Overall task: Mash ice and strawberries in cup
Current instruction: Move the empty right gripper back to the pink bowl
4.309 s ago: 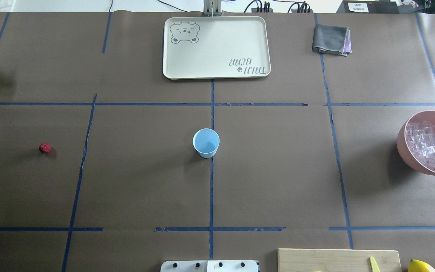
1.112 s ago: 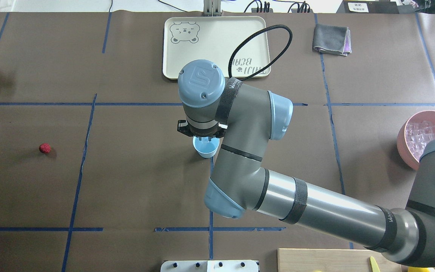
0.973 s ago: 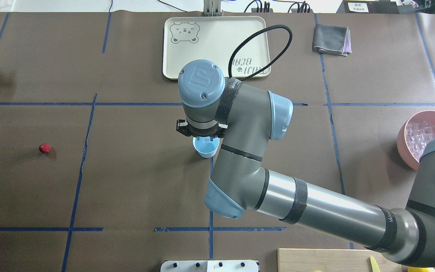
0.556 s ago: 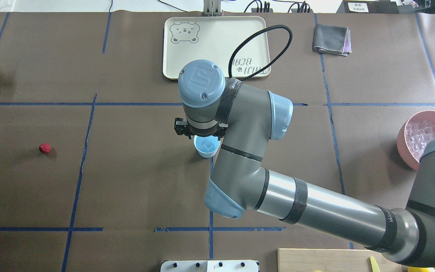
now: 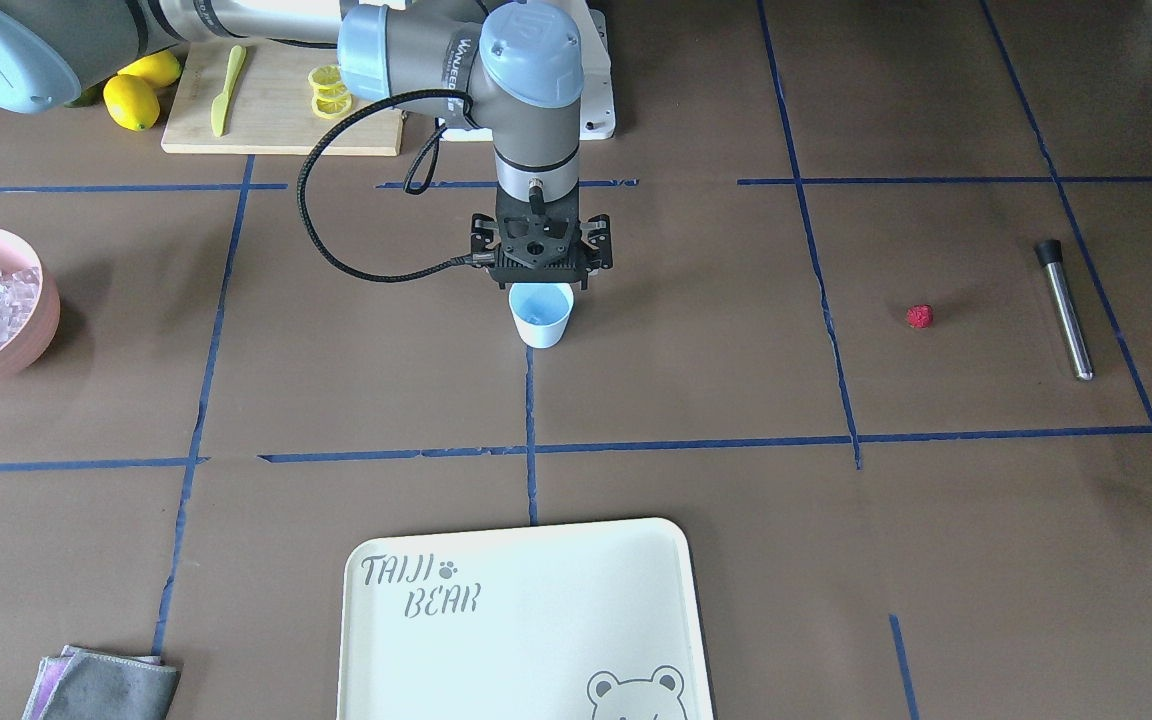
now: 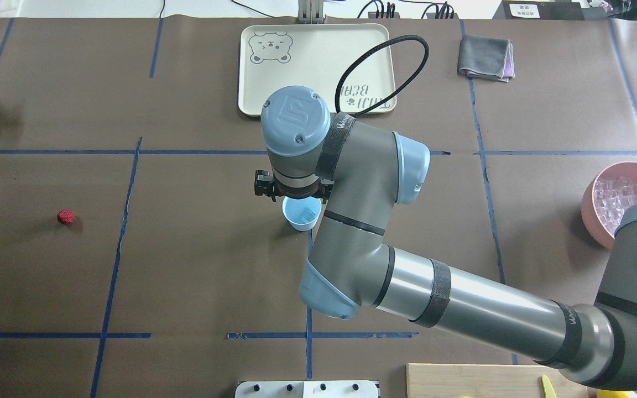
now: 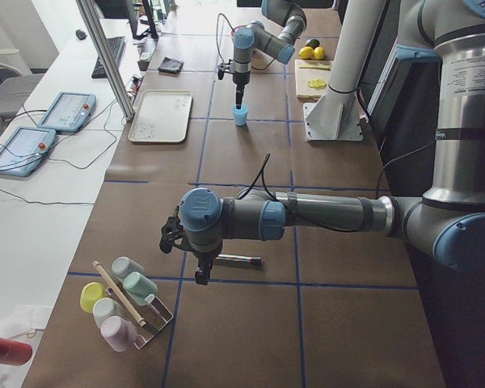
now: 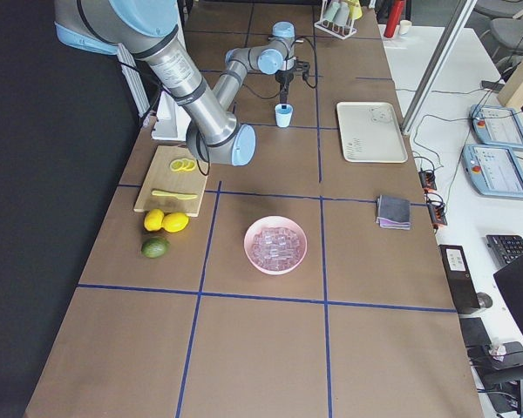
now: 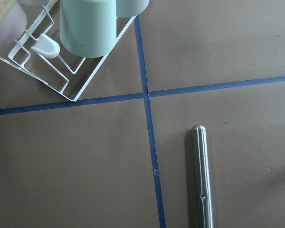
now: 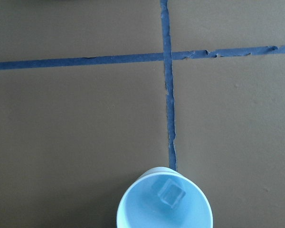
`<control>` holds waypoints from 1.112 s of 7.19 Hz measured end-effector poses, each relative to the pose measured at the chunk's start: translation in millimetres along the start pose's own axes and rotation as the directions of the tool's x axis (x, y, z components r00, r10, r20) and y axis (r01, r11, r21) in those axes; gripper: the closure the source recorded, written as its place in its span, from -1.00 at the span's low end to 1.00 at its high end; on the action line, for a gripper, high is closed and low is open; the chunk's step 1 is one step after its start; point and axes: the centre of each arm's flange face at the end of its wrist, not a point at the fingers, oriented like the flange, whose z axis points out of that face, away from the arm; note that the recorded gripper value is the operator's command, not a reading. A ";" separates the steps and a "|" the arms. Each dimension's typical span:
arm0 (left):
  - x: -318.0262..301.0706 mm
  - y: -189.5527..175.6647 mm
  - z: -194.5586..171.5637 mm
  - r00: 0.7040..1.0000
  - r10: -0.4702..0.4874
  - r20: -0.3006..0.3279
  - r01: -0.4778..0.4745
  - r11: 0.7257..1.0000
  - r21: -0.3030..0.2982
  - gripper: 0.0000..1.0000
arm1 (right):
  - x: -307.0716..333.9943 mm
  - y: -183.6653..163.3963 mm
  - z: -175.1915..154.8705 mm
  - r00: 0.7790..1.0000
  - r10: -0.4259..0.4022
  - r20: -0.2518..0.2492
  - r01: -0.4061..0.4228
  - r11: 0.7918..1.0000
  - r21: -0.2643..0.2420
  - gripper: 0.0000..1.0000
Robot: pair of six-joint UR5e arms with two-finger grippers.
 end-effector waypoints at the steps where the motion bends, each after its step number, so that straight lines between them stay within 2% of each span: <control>1: 0.4 -0.5 -0.4 1.000 0.000 0.000 0.000 1.000 0.001 -1.00 | 1.0 -3.2 -4.7 1.000 0.002 0.006 -0.002 1.000 0.005 -0.98; 2: 1.0 -0.9 -0.9 1.000 0.000 0.000 0.000 1.000 0.002 -1.00 | 4.9 -9.5 -13.7 1.000 0.010 0.013 -0.010 1.000 0.014 -0.99; 4: 3.0 -2.0 -2.7 1.000 0.003 0.001 -0.003 1.000 0.006 -1.00 | 49.1 -23.3 -58.1 0.999 0.036 0.008 -0.036 0.998 0.043 -0.99; 6: 5.5 -3.3 -5.0 1.000 0.008 0.002 -0.008 1.000 0.010 -1.00 | 162.1 -35.9 -113.0 1.000 0.017 0.005 -0.018 0.997 0.080 -0.99; 8: 12.4 -3.9 -10.8 1.000 0.009 0.003 -0.009 1.000 0.022 -1.00 | 287.4 -54.3 -147.7 1.000 -0.017 -0.018 0.018 0.997 0.081 -0.99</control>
